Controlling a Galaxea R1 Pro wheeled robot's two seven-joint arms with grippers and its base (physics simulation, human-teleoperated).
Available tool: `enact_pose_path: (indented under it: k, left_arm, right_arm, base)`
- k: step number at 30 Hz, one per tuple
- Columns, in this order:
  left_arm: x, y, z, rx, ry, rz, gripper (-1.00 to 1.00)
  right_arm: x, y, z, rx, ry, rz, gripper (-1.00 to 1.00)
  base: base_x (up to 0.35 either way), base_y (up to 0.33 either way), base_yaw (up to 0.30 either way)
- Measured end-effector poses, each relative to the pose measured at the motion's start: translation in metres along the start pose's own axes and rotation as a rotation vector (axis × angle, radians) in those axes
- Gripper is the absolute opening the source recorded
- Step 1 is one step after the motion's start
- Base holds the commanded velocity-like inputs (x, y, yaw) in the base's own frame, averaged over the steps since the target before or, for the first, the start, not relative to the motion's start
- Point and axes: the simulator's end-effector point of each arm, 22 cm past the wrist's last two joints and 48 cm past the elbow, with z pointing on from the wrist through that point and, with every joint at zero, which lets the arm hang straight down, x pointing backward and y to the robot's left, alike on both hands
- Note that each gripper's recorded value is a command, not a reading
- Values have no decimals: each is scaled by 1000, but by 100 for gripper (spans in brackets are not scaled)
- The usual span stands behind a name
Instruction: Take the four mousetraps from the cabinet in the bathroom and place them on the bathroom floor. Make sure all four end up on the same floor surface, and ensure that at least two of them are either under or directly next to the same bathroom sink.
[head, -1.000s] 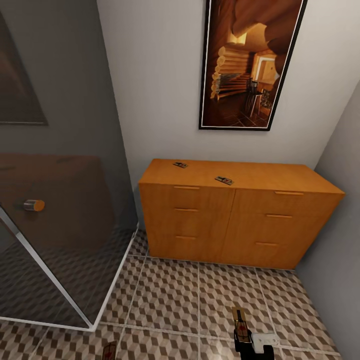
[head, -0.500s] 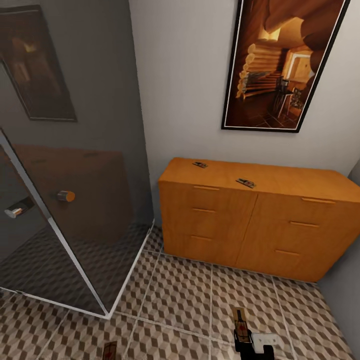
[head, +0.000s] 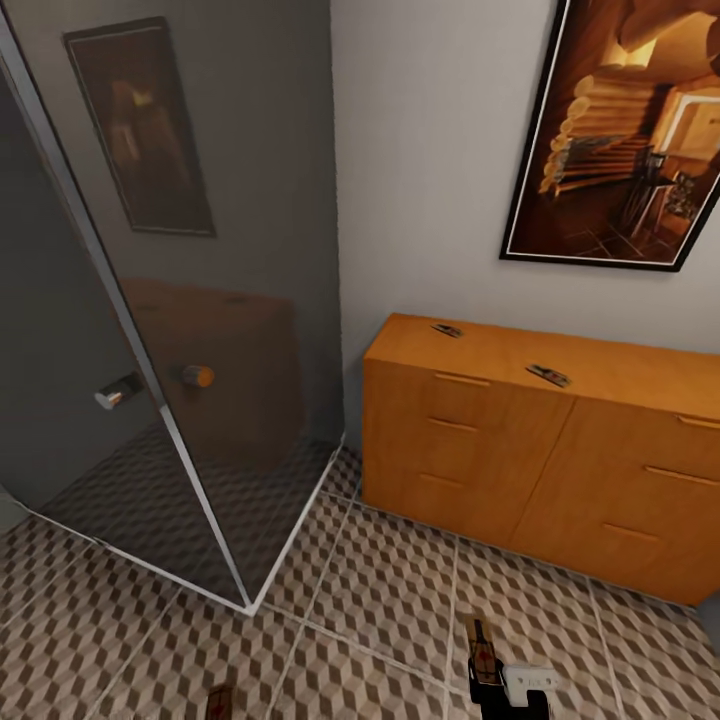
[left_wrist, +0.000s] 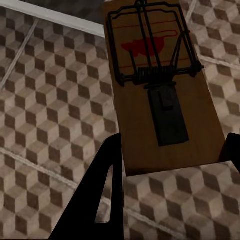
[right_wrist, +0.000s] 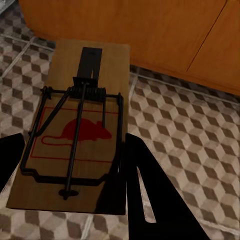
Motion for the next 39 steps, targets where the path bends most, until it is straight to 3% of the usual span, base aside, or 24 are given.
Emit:
enact_pose_path:
  k: [39]
  left_arm:
    - [12, -6, -1, 7, 28, 0, -100]
  right_arm:
    - [11, 1, 0, -2, 23, -2, -100]
  base:
    - [0, 0, 278]
